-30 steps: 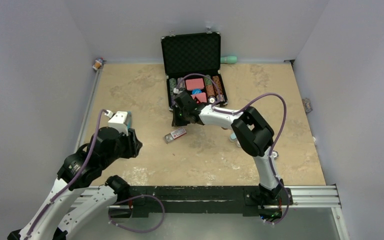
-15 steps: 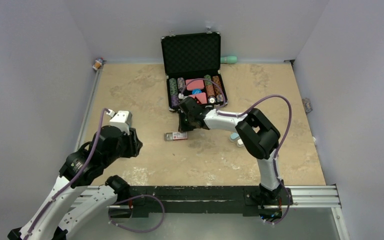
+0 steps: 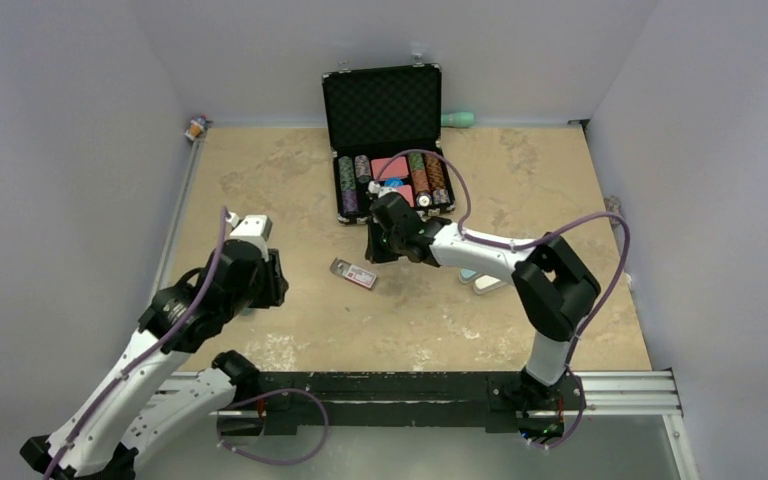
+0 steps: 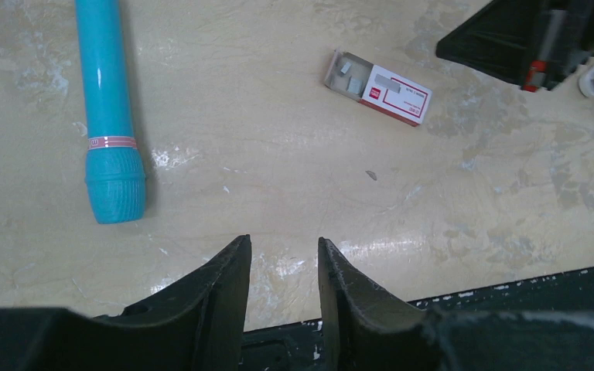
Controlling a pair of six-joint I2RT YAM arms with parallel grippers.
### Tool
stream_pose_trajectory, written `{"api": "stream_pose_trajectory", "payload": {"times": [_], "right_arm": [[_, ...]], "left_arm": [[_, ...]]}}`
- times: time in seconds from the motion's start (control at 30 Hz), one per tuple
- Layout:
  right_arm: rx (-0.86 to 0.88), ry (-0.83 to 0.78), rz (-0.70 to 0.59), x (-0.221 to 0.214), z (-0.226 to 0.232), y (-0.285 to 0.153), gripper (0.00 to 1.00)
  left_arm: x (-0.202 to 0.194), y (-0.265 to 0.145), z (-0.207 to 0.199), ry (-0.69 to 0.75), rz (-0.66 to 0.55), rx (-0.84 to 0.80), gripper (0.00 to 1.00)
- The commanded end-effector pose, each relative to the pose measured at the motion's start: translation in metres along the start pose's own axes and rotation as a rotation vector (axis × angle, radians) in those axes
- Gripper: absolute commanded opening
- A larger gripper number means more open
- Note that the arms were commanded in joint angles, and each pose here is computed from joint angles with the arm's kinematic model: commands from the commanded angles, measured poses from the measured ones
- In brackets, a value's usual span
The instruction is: Unload the staples from the stapler
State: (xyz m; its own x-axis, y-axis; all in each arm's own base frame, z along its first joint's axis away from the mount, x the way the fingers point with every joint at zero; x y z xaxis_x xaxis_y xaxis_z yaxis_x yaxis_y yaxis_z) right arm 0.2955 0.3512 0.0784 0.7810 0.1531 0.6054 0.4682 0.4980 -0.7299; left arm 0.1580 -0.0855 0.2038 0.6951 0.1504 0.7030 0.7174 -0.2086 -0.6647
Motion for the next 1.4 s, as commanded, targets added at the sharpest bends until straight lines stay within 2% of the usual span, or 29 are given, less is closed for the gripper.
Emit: {"api": "stream_pose_trajectory", "payload": {"times": [0.0,0.13,0.33,0.5,0.7,0.9,1.37], "right_arm": [[-0.107,0.011,-0.108,0.03,-0.011,-0.038,0.0],[-0.158,0.092,-0.1,0.011,-0.026,-0.053,0.0],[-0.068,0.184,-0.067,-0.04,-0.026,-0.06,0.0],[-0.027,0.183,-0.036,-0.066,-0.014,-0.062,0.0],[0.026,0.176,-0.043,-0.067,-0.003,-0.063,0.0],[0.039,0.17,-0.042,-0.065,0.001,-0.058,0.0],[0.037,0.146,-0.011,-0.07,0.002,-0.037,0.0]], "left_arm": [[0.008,0.028,-0.003,-0.058,0.018,0.092,0.4],[0.016,0.061,0.001,-0.066,0.069,0.21,0.35],[0.035,0.103,-0.005,-0.091,0.124,0.261,0.14],[0.04,0.138,-0.007,-0.057,0.171,0.304,0.08],[0.029,0.184,-0.01,0.004,0.269,0.34,0.0],[0.022,0.211,-0.01,0.046,0.332,0.352,0.0],[-0.001,0.238,-0.017,0.048,0.434,0.316,0.0]]}}
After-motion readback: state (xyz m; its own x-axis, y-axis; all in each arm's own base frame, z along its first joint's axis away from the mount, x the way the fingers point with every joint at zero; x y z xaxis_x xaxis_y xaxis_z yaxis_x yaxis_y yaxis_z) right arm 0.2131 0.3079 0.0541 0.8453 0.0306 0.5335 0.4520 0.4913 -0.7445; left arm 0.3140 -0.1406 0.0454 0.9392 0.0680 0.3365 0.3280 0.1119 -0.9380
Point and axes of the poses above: each gripper's point midway between its finger pads, its own y axis out along the fingers, its own z axis along the line the jaws close on, x = y × z, the point moved 1 cm from there along -y, back along the fingers, and after that the axes turned 5 degrees about -y, right-handed, at the moved point
